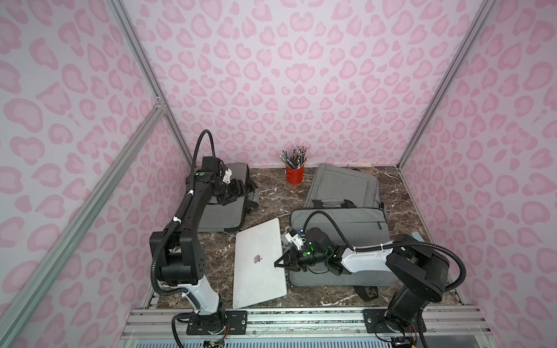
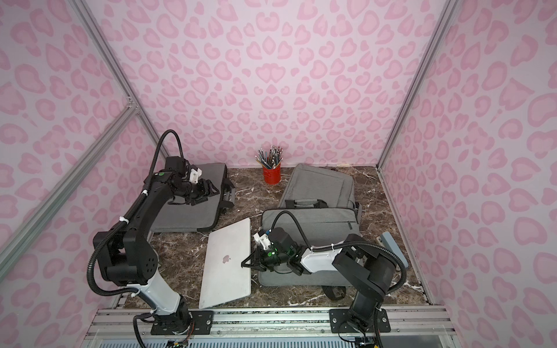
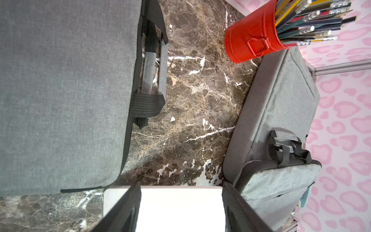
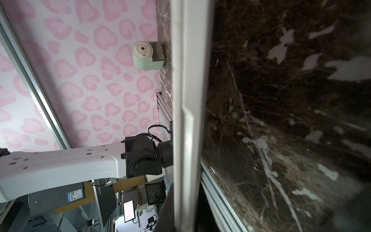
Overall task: Open the zippered laptop bag and take out the laptop
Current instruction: Close the bag flap on the zippered laptop bag, then place the laptop at the center of the board.
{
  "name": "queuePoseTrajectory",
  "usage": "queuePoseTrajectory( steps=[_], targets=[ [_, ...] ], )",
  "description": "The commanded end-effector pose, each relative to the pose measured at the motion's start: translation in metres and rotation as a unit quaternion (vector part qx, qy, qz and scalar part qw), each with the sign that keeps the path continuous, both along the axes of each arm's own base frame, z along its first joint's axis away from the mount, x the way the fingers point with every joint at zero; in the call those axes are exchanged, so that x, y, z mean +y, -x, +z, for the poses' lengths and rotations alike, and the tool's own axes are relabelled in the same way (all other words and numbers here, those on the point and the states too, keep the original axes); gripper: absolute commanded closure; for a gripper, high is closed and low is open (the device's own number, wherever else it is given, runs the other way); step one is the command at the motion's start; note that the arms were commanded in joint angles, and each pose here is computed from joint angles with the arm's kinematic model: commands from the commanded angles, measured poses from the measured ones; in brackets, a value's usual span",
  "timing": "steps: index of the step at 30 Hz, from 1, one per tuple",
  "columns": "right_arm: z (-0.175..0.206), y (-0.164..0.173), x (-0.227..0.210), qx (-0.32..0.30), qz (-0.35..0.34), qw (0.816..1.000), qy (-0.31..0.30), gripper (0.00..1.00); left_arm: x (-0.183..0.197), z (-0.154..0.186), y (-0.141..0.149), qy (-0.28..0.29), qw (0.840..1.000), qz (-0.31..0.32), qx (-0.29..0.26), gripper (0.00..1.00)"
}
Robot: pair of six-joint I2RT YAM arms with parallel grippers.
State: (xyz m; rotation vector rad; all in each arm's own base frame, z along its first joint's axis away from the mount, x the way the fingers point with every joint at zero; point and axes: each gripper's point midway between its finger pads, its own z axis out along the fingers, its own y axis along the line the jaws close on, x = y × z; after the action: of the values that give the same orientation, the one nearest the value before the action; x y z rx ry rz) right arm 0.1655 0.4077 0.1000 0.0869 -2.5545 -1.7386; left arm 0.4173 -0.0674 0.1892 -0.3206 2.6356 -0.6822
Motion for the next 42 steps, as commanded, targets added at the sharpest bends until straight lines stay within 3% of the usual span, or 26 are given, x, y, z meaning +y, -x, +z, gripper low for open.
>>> queuePoseTrajectory(
  steps=[1,13,27,42],
  targets=[
    [0.037,-0.008,0.018,-0.044,0.0,0.995,-0.087,1.0,-0.01,0.009,0.003,0.021,1.0,-0.014,-0.017,0.33],
    [0.016,0.004,0.043,-0.022,0.011,0.995,-0.096,1.0,-0.022,0.009,0.018,0.045,0.999,-0.025,-0.009,0.32],
    [-0.005,0.006,0.059,-0.002,-0.009,0.996,-0.088,0.77,-0.034,-0.005,0.023,0.06,0.997,-0.038,0.011,0.32],
    [-0.059,0.016,0.048,-0.019,0.016,0.997,0.071,0.64,-0.045,-0.007,0.022,0.065,0.996,-0.052,0.017,0.32]
  ],
)
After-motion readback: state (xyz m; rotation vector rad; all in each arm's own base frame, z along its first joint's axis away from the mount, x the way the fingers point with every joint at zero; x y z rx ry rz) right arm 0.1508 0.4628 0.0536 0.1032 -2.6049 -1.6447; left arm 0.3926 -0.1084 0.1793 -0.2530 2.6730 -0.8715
